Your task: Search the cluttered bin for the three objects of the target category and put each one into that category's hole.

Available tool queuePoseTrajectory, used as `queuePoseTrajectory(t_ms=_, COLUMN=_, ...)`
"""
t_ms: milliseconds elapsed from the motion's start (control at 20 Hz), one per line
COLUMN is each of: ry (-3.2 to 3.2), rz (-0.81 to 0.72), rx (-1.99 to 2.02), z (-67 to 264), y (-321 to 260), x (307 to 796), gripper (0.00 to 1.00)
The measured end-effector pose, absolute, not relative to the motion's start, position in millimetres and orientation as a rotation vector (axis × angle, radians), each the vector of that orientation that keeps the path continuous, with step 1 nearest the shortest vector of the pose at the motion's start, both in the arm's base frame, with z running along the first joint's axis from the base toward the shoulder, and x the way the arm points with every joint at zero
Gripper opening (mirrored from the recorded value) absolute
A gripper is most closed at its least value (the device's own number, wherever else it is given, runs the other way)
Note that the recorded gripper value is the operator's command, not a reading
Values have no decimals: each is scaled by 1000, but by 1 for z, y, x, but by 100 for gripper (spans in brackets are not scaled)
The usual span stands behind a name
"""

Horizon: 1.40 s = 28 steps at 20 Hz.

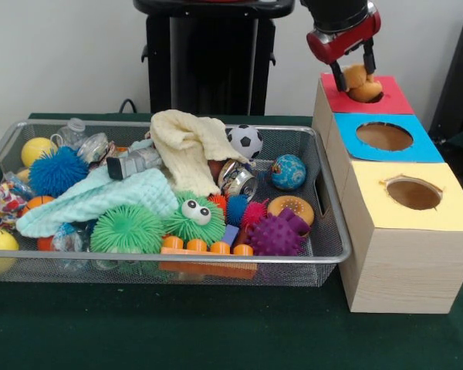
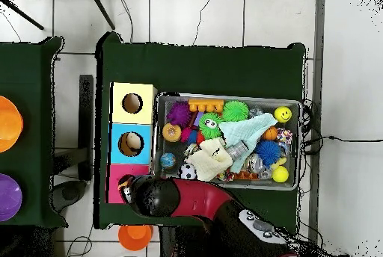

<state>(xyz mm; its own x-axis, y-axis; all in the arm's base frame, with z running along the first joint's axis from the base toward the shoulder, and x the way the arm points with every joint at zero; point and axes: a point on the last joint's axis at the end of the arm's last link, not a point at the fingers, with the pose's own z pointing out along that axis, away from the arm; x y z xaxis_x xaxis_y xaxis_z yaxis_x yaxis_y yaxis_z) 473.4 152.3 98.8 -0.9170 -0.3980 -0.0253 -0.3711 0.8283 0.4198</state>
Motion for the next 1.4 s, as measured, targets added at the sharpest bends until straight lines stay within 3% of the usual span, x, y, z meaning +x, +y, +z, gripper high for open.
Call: queuePoseTrajectory(t_ms=1400, ry=-3026, rz=-449, rx=749, z=140, y=164, x=495, gripper=100)
